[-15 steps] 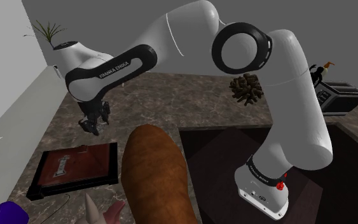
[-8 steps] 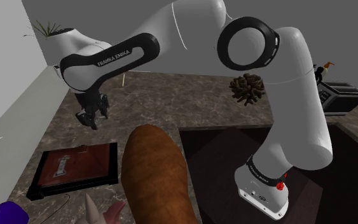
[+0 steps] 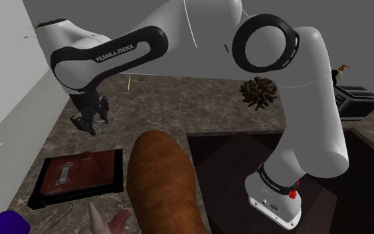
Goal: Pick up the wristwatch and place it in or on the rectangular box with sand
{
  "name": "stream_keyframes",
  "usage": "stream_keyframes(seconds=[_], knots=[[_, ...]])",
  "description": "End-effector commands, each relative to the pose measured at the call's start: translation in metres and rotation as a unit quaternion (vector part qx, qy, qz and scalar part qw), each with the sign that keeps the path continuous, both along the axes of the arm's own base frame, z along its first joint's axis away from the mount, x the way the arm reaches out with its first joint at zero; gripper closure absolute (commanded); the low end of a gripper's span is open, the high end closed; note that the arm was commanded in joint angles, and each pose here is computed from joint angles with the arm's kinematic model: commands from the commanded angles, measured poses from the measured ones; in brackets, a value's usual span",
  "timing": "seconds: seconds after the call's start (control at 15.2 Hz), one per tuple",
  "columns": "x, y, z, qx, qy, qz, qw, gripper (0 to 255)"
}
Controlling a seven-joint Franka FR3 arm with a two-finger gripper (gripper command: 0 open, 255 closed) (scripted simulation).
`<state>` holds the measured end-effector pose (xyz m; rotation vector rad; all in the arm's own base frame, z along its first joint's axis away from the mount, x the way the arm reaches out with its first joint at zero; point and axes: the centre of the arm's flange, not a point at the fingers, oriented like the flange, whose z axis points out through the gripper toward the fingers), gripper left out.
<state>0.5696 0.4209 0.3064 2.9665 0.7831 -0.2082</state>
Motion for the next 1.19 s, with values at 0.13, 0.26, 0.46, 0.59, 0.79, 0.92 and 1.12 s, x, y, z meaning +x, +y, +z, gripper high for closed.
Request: stream_keyframes(seconds=[0.13,0.26,0.46,0.59,0.79,0.92,1.12], knots=[[-0.030,0.043,0.001,0.000,0.000,0.000,1.0000,255],[-0.046,0.064,0.000,0.000,0.000,0.000,1.0000,255],[-0.069,0.096,-0.001,0.000,0.000,0.000,1.0000,255],[-0.073,0.103,-0.006,0.000,0.000,0.000,1.0000,255],[-0.073,0.103,-0.022,0.000,0.000,0.000,1.0000,255],[-0.073,0.103,-0.033,0.000,0.000,0.000,1.0000,255],[-0.073,0.103,-0.048,0.000,0.000,0.000,1.0000,255]])
